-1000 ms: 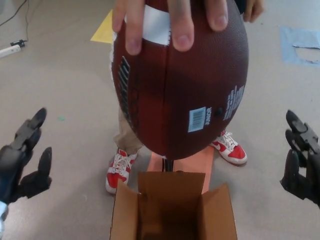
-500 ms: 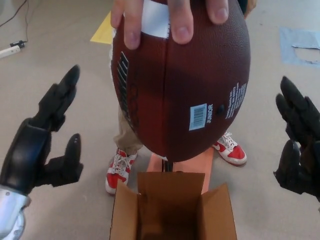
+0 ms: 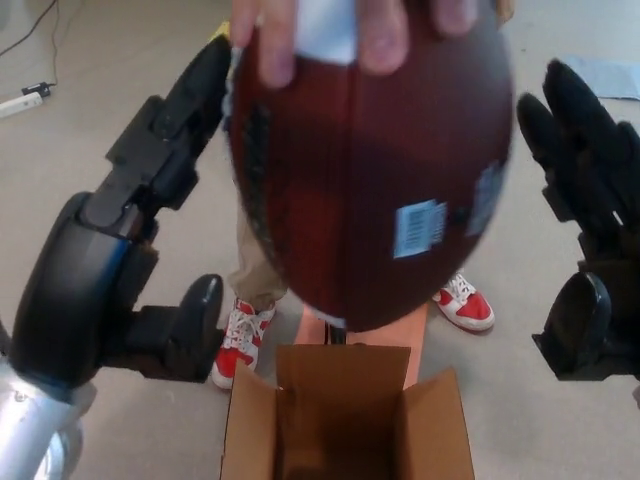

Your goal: Use both hands to pick up a football from a person and place it into a container beneath

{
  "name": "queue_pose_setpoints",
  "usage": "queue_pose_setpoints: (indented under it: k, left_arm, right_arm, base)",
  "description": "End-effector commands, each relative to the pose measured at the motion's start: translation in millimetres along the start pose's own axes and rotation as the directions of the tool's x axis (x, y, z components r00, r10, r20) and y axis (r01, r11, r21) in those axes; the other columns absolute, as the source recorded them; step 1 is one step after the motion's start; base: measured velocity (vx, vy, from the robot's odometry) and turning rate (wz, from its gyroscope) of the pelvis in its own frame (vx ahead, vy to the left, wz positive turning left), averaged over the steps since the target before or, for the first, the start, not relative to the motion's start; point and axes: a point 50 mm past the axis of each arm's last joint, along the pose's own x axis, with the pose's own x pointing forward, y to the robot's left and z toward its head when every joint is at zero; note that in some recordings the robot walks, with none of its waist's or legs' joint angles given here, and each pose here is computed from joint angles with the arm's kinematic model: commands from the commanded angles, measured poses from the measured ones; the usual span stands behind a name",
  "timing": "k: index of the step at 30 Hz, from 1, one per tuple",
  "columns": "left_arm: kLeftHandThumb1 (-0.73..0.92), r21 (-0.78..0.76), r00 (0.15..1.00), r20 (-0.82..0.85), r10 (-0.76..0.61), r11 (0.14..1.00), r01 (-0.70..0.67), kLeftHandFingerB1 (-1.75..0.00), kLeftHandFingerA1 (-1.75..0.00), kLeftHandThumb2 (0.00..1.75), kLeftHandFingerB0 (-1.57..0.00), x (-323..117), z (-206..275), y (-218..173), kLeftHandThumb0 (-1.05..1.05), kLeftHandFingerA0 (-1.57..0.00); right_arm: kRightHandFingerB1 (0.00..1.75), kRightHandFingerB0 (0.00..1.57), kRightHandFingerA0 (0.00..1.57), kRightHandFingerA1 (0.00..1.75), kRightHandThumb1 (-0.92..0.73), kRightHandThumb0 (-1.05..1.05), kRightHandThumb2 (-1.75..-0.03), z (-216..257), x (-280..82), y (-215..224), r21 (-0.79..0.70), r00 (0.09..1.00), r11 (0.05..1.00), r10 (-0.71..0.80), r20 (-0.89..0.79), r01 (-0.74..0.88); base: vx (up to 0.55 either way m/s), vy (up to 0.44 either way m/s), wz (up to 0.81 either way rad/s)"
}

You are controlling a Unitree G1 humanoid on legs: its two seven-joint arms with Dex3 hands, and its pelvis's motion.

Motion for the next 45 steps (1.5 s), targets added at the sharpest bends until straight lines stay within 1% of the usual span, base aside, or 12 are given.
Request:
queue_pose_setpoints:
  k: [1,15,22,26,27,28,29,30,31,32,40,45]
  left_arm:
    - [0.69,-0.120,0.999,-0.012,-0.049,0.992,0.047,0.00,-0.05,1.09,0.00,9,12,-8,-1.02,0.00]
    - [0.70,-0.173,0.997,-0.038,-0.060,0.983,0.053,0.00,-0.03,1.10,0.00,18,11,-18,-1.03,0.00]
    - [0.70,-0.232,0.997,-0.071,-0.034,0.973,0.017,-0.01,-0.04,1.13,0.00,23,3,-23,-1.05,0.00]
    - [0.70,-0.240,0.997,-0.079,-0.022,0.971,0.002,0.00,-0.08,1.10,0.00,30,-2,-38,-1.01,0.00]
    - [0.89,-0.239,0.996,-0.082,-0.023,0.971,0.003,0.00,0.00,0.69,0.00,30,-4,-40,-1.00,0.00]
    - [0.89,-0.239,0.996,-0.084,-0.024,0.971,0.003,0.00,0.00,0.69,0.00,31,-5,-43,-1.00,0.00]
    - [0.82,-0.204,0.995,-0.102,-0.015,0.979,-0.006,0.00,-0.07,1.18,0.00,34,-11,-48,-1.05,0.00]
    - [0.84,-0.185,0.994,-0.113,-0.010,0.983,-0.011,0.00,-0.07,1.19,0.00,35,-14,-51,-1.05,0.00]
    - [0.84,-0.181,0.993,-0.118,-0.007,0.983,-0.015,0.00,-0.07,1.19,0.00,36,-16,-52,-1.05,0.00]
    - [0.90,-0.158,0.991,-0.132,0.003,0.987,-0.024,0.00,-0.07,1.20,0.00,37,-19,-54,-1.02,0.00]
    - [0.92,-0.173,0.965,-0.253,0.076,0.977,-0.122,-0.03,-0.07,1.19,0.00,46,-53,-66,-0.98,0.00]
    - [0.91,-0.245,0.936,-0.345,0.068,0.956,-0.160,-0.07,-0.10,1.18,0.00,49,-74,-67,-0.96,0.00]
  right_arm:
    - [0.09,0.00,0.00,0.01,-0.74,-1.05,-1.09,13,13,7,0.113,0.997,0.991,0.073,0.032,-0.076]
    - [0.14,0.00,0.02,0.07,-0.73,-1.05,-1.09,1,26,22,0.164,0.996,0.983,0.088,-0.031,-0.082]
    - [0.24,0.00,0.02,0.16,-0.62,-0.87,-1.03,-10,37,37,0.245,0.998,0.968,0.053,-0.018,-0.047]
    - [0.20,0.04,0.07,0.14,-0.70,-0.95,-1.08,-18,40,56,0.222,0.998,0.975,0.010,-0.068,0.005]
    - [0.22,0.01,0.03,0.17,-0.65,-0.87,-1.07,-19,40,58,0.223,0.997,0.975,0.009,-0.076,0.008]
    - [0.22,0.01,0.03,0.17,-0.65,-0.87,-1.07,-21,40,61,0.226,0.996,0.974,0.008,-0.084,0.012]
    - [0.13,0.00,0.00,0.07,-0.71,-0.93,-1.10,-26,42,68,0.228,0.994,0.974,0.018,-0.107,0.007]
    - [0.12,0.00,0.00,0.09,-0.70,-0.94,-0.88,-29,43,71,0.218,0.993,0.976,0.026,-0.118,0.000]
    - [0.12,0.00,0.00,0.09,-0.70,-0.94,-0.88,-29,43,71,0.204,0.992,0.979,0.030,-0.119,-0.006]
    - [0.11,0.00,0.00,0.09,-0.79,-0.92,-1.15,-33,44,73,0.174,0.992,0.985,0.029,-0.127,-0.007]
    - [0.21,0.00,0.00,0.18,-0.75,-0.83,-1.14,-62,46,82,0.146,0.958,0.985,-0.049,-0.281,0.093]
    - [0.12,0.03,0.00,0.09,-0.80,-0.90,-1.16,-80,46,79,0.154,0.918,0.981,-0.049,-0.394,0.119]
  base:
    - [0.00,0.000,0.00]
    - [0.00,0.000,0.00]
    - [0.00,0.000,0.00]
    - [0.00,0.000,0.00]
    - [0.00,0.000,0.00]
    - [0.00,0.000,0.00]
    - [0.00,0.000,0.00]
    - [0.00,0.000,0.00]
    - [0.00,0.000,0.00]
    - [0.00,0.000,0.00]
    - [0.00,0.000,0.00]
    - [0.00,0.000,0.00]
